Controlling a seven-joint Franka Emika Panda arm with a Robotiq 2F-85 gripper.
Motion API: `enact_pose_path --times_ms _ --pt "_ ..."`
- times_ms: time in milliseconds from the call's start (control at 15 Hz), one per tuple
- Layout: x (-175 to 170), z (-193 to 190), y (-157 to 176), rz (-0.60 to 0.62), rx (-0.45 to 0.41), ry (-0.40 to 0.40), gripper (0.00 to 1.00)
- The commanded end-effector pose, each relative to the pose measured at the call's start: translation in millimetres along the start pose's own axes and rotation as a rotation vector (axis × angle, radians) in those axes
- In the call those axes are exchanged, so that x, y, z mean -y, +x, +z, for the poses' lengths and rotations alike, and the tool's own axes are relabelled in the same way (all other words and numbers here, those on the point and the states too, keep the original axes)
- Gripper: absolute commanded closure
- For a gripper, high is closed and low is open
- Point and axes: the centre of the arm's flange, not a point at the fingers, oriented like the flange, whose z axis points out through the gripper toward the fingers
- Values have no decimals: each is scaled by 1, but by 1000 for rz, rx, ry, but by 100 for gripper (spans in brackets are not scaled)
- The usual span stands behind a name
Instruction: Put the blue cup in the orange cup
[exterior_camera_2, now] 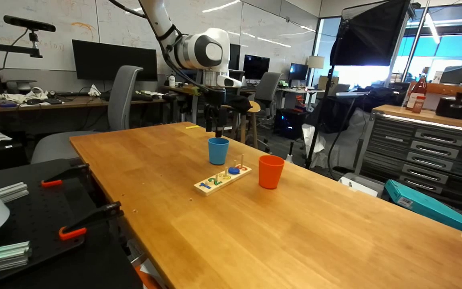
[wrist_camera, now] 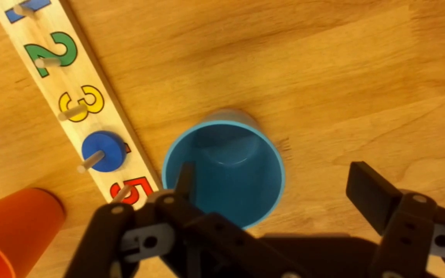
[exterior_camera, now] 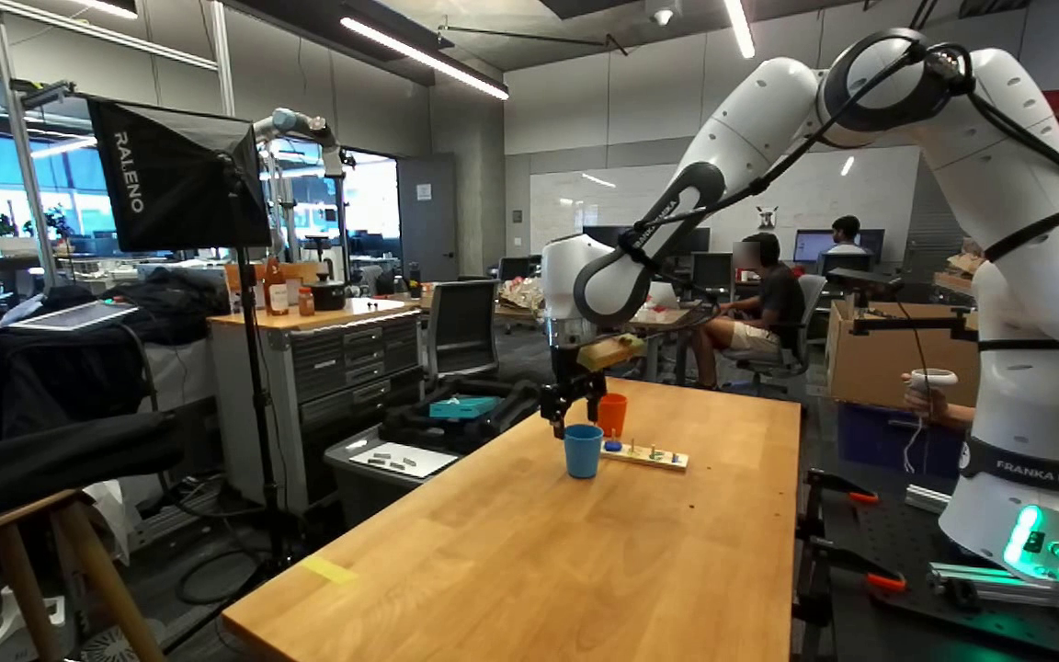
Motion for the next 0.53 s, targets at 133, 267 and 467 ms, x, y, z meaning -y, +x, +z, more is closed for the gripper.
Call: enact_pose_path --times_ms 133,267,467 --pt "9 13 -7 31 -59 10 0" --pt "10 20 -2 35 -72 17 27" --pt "7 31 5 52 -80 16 51"
